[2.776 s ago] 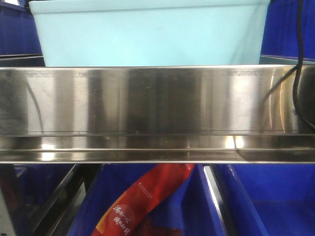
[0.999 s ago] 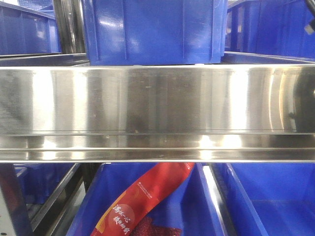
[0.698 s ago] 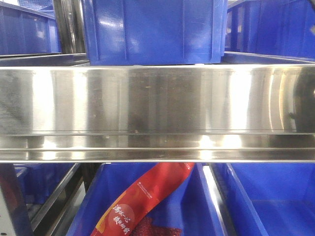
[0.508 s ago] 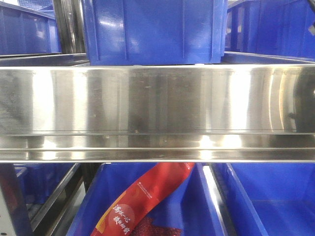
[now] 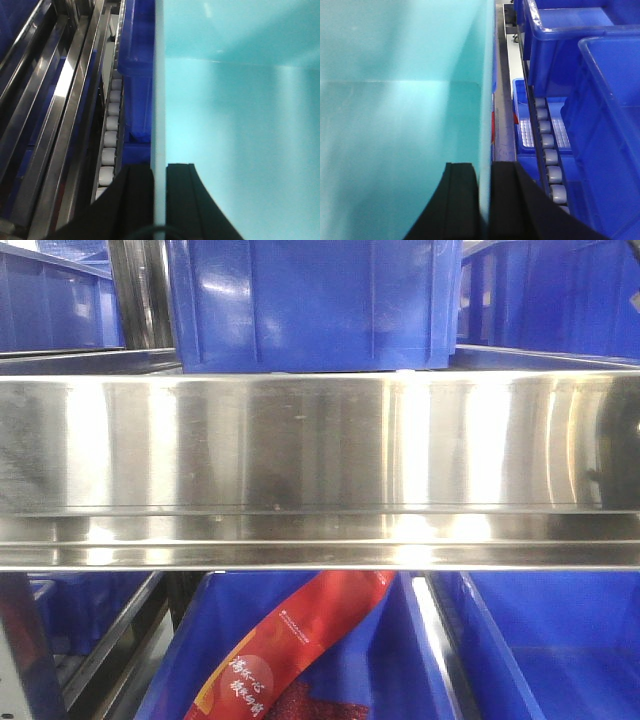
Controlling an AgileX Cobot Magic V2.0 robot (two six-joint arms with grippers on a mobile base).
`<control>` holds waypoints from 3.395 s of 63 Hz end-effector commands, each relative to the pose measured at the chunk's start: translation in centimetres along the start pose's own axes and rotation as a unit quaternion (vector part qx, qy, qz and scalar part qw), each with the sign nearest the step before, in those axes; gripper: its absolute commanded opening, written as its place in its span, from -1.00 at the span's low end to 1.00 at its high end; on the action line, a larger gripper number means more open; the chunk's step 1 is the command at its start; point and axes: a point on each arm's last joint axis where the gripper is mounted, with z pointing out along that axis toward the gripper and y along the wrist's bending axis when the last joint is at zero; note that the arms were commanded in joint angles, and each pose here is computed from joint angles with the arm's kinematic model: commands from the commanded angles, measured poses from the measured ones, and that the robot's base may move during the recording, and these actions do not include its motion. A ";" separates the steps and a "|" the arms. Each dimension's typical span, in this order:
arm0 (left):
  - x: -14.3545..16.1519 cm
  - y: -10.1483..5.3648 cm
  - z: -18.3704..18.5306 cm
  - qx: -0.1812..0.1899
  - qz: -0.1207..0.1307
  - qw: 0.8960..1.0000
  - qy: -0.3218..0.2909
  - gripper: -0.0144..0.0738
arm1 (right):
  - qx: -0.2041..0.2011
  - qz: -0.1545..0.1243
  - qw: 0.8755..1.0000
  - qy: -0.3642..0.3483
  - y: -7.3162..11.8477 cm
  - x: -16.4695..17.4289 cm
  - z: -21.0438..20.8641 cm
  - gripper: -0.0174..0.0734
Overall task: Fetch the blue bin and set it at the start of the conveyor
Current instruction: 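Lift the turquoise bin with both grippers and pull it off the shelf, then hold the bin in both grippers while the base turns away from the rack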
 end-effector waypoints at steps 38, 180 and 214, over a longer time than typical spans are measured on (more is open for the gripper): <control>-0.5 -0.6 -1.1 0.026 -0.002 0.999 -0.029 -0.93 | -0.023 -0.001 0.999 -0.035 0.5 -0.7 -0.8 -0.98; -0.5 -0.5 -1.1 0.026 -0.001 0.999 -0.029 -0.93 | -0.022 0.002 1.000 -0.020 0.4 -0.4 -0.8 -0.98; -0.5 -0.5 -1.1 0.026 -0.001 0.999 -0.029 -0.93 | -0.023 0.002 1.000 -0.021 0.5 -0.4 -0.8 -0.98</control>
